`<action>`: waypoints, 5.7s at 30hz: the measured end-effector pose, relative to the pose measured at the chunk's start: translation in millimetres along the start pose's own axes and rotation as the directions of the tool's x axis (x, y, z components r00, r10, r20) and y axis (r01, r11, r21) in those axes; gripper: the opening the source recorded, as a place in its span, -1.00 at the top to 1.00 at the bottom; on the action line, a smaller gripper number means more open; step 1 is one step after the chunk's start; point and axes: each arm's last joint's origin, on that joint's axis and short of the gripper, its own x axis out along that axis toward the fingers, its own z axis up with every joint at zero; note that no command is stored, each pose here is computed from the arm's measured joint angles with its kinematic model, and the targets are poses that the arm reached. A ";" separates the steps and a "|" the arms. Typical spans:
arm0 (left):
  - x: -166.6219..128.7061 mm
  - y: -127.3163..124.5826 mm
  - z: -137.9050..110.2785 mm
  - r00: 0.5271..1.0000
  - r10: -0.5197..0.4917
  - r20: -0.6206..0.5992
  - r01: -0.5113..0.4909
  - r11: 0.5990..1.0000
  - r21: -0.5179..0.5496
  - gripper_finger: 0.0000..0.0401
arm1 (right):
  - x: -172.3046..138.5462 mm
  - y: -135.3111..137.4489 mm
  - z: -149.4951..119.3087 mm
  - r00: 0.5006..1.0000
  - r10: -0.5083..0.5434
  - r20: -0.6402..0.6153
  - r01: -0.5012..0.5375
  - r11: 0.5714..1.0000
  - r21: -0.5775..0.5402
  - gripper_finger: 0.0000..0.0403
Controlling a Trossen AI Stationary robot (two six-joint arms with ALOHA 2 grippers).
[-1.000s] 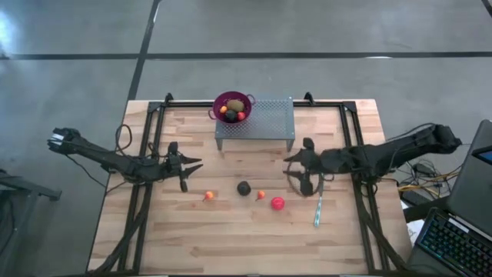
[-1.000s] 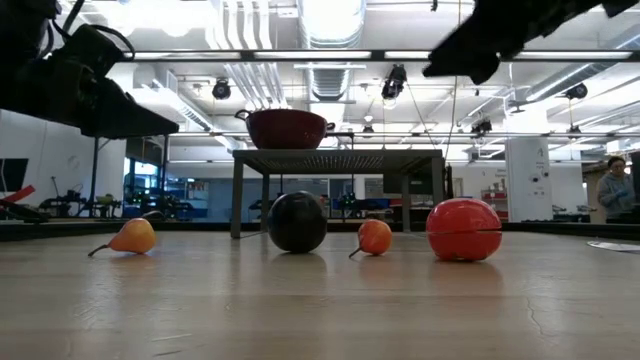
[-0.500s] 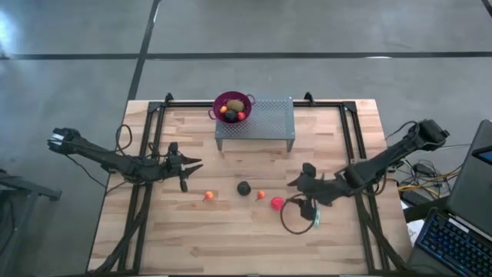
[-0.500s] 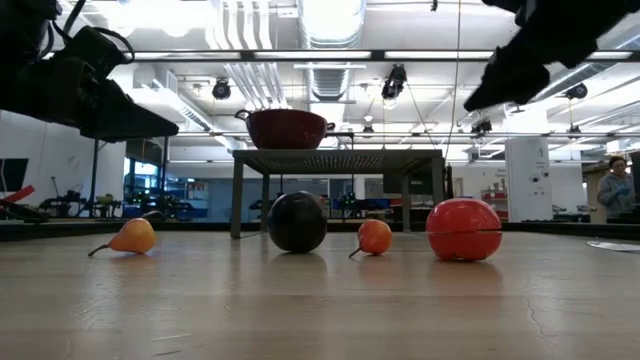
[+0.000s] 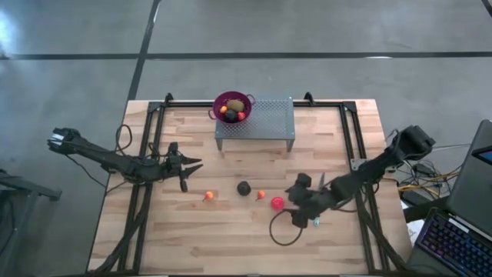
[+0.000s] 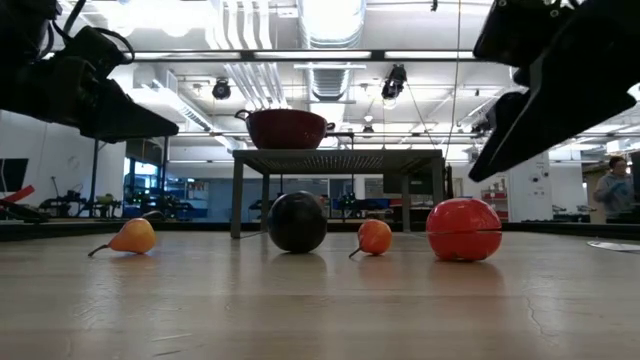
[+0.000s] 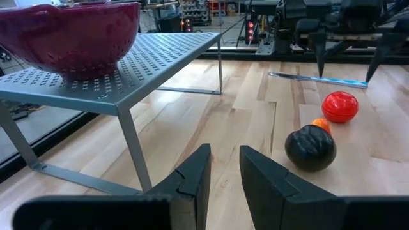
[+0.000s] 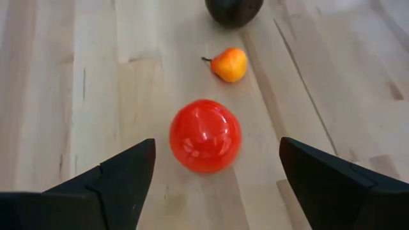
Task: Pick & Place Fruit
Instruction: Put the red tomato into the purple strainer bowl on the shelf
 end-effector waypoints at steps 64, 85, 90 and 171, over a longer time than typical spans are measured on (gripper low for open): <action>0.0 0.0 -0.2 1.000 0.000 -0.002 0.000 1.000 -0.008 0.55 | 56.0 9.8 -5.6 0.992 -0.074 -0.099 0.076 0.997 0.012 -0.27; 0.0 0.0 -0.2 1.000 0.000 -0.002 0.000 1.000 -0.011 0.55 | 55.5 9.9 -4.6 0.993 -0.072 -0.096 0.074 0.997 0.018 -0.33; 0.0 0.0 -0.2 1.000 0.000 -0.002 0.000 1.000 -0.011 0.55 | 53.2 17.6 9.0 0.997 -0.047 -0.060 0.048 0.999 0.012 -0.29; 0.1 0.1 -1.3 1.000 0.001 -0.012 -0.002 1.000 -0.029 0.55 | 169.3 70.3 124.6 0.993 0.119 -0.020 -0.121 0.976 -0.180 -0.75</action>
